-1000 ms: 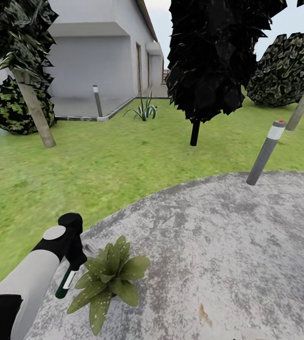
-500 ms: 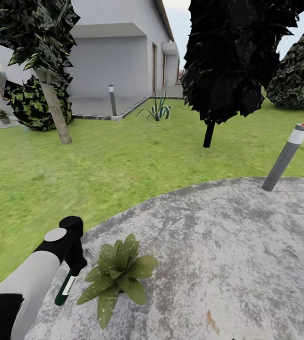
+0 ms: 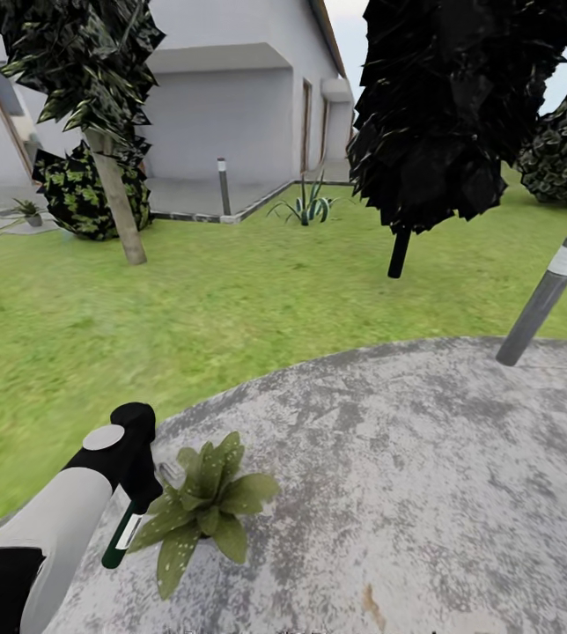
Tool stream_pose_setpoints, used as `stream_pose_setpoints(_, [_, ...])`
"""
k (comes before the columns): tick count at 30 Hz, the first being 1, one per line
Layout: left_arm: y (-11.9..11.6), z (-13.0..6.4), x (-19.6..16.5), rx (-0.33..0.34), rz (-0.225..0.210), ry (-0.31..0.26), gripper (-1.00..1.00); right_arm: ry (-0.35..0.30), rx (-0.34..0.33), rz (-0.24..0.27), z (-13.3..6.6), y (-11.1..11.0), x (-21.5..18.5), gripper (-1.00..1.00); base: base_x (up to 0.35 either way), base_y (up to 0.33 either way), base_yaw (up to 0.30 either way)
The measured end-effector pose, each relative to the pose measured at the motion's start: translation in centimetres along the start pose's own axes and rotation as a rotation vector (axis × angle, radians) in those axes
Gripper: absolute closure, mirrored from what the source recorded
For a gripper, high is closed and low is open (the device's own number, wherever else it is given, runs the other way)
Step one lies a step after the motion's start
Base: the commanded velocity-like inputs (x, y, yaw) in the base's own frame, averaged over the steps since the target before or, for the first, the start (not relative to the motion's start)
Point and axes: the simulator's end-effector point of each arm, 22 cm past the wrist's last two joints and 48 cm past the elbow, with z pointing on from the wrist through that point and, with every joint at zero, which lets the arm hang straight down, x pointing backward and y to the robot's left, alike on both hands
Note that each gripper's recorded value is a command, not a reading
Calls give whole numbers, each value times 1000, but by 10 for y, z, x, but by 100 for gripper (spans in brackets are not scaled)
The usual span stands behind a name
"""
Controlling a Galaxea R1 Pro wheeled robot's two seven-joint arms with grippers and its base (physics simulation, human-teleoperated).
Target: Pick up the pesticide atomizer in the garden and spray insectifuge to fully cover both potted plants in the garden.
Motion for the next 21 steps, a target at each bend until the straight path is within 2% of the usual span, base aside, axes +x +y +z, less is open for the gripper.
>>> stream_pose_setpoints(4, [1,-1,0,-5,-1,0,100,0,0,0,0,0,0,-100,-117,-136,206])
stream_pose_setpoints(9, [2,-3,-1,-11,-1,-2,100,0,0,0,0,0,0,-100,-10,-11,25])
stream_pose_setpoints(13, [4,-5,-1,-17,-7,-3,100,0,0,0,0,0,0,-100,0,-7,194])
stream_pose_setpoints(18, [5,-5,-1,-19,-9,-4,100,0,0,0,0,0,0,-100,0,-217,256])
stream_pose_setpoints(21, [5,-5,-1,-19,-10,-4,100,1,-1,-1,0,0,0,-100,-5,-269,82])
